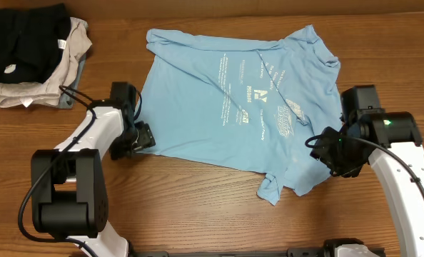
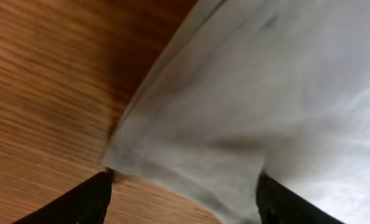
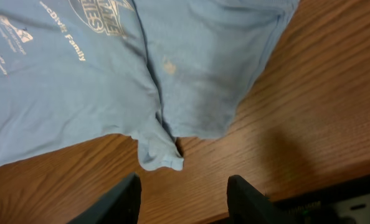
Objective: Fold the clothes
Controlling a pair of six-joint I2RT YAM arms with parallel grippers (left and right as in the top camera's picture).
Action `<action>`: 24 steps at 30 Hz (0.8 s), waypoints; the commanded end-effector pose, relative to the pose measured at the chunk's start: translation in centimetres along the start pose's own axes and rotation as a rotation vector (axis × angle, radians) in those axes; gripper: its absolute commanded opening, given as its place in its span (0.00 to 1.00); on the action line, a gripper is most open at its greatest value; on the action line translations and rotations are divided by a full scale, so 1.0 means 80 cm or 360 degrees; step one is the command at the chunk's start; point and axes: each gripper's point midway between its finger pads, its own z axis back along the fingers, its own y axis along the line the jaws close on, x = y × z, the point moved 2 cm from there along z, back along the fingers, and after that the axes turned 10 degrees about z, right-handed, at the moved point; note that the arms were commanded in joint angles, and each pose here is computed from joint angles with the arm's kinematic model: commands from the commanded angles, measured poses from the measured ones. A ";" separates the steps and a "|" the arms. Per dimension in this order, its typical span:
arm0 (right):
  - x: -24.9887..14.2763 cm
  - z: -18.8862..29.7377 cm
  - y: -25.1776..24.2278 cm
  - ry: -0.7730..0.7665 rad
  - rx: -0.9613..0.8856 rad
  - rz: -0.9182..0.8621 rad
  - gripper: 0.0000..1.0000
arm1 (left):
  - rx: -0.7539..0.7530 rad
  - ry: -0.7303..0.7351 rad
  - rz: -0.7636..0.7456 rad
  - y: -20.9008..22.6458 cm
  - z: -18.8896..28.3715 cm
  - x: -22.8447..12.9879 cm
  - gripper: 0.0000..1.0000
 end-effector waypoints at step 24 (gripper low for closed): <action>-0.052 -0.017 0.007 0.0219 -0.0046 -0.0084 0.47 | 0.0052 -0.0108 0.0063 0.013 -0.013 0.017 0.04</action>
